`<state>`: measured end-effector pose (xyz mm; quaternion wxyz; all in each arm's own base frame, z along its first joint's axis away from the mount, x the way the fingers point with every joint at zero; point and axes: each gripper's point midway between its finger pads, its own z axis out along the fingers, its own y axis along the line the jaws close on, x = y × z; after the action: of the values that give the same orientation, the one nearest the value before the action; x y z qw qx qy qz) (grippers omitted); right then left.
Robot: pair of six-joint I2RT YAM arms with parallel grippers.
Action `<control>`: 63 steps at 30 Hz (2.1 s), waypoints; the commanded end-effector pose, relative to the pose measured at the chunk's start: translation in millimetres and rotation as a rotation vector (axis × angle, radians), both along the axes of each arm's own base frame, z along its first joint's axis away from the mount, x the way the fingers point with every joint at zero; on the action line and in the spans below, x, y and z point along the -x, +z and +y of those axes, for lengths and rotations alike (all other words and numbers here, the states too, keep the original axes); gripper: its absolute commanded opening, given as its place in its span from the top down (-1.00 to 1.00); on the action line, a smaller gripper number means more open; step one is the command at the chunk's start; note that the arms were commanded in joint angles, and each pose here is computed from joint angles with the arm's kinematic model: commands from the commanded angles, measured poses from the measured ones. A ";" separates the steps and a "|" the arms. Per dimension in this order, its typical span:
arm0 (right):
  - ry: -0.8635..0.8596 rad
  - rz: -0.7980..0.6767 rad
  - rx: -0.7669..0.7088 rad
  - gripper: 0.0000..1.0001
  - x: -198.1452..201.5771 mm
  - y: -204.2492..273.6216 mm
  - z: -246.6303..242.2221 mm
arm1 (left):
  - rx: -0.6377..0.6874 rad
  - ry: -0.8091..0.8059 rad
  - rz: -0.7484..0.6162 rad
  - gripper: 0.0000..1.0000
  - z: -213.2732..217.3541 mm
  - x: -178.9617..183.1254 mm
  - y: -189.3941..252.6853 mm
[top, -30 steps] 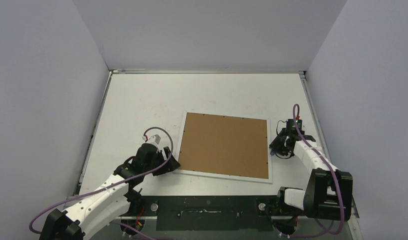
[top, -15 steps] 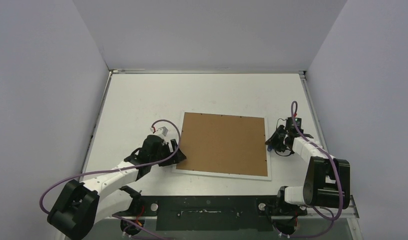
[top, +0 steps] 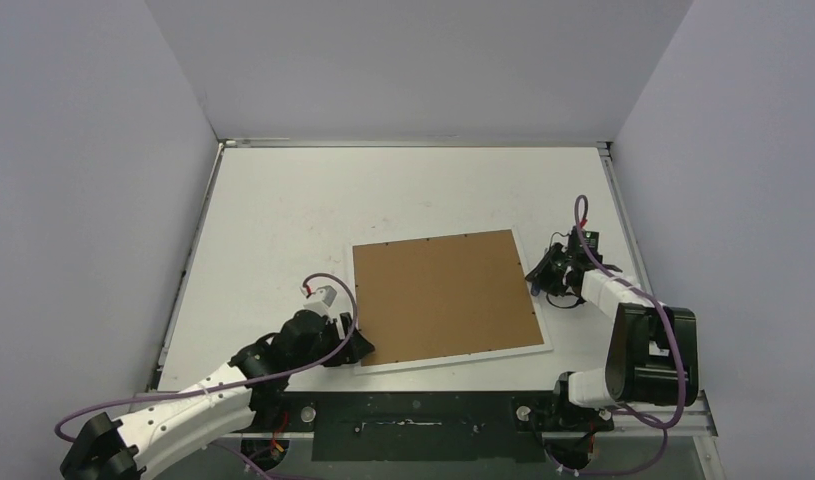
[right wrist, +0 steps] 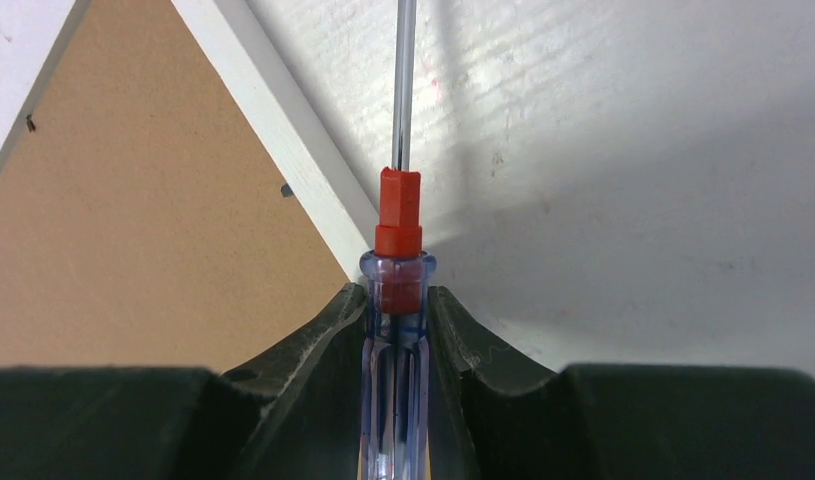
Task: Take the photo out of the frame
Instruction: Adjust the photo frame at the center of the board, then adjust the screwdriver.
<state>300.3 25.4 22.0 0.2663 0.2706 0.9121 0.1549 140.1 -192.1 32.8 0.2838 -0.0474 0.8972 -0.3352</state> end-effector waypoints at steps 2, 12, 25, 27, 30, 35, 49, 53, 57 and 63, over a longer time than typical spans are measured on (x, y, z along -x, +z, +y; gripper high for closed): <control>-0.034 0.011 0.115 1.00 11.2 29.4 -17.0 | -0.100 0.099 0.021 -0.37 26.6 7.6 13.1; 0.334 -0.327 -0.134 1.00 15.0 149.4 61.0 | -0.081 -0.022 -0.144 -0.57 2.4 -13.6 91.8; 0.942 -0.517 -0.441 1.00 119.1 202.7 212.7 | 0.546 -0.335 -0.381 -0.66 -83.4 -38.1 243.5; 1.001 -0.505 -0.473 1.00 131.4 201.2 226.9 | 0.604 -0.358 -0.398 -0.66 -85.7 -36.6 252.8; 1.088 -0.486 -0.437 1.00 146.5 194.0 241.3 | 0.664 -0.379 -0.416 -0.66 -89.5 -34.6 263.0; 1.182 -0.489 -0.343 1.00 160.1 187.3 259.8 | 0.673 -0.341 -0.368 -0.66 -93.0 -41.7 252.6; 1.127 -0.494 -0.295 1.00 151.5 184.6 262.2 | 0.542 -0.229 -0.330 -0.67 -75.0 -46.9 225.2; 1.131 -0.515 -0.316 1.00 151.9 191.5 266.6 | 0.553 -0.212 -0.307 -0.67 -77.1 -50.8 219.1; 1.159 -0.543 -0.381 1.00 157.6 201.5 277.6 | 0.611 -0.215 -0.266 -0.60 -86.3 -52.4 211.8; 1.202 -0.542 -0.417 1.00 165.4 200.2 289.6 | 0.708 -0.203 -0.289 -0.32 -96.1 -58.5 217.0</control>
<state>134.3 296.8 188.9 0.2649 -0.2675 0.8005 0.4664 193.5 -281.7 214.7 0.3039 -0.0101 0.7338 -0.6075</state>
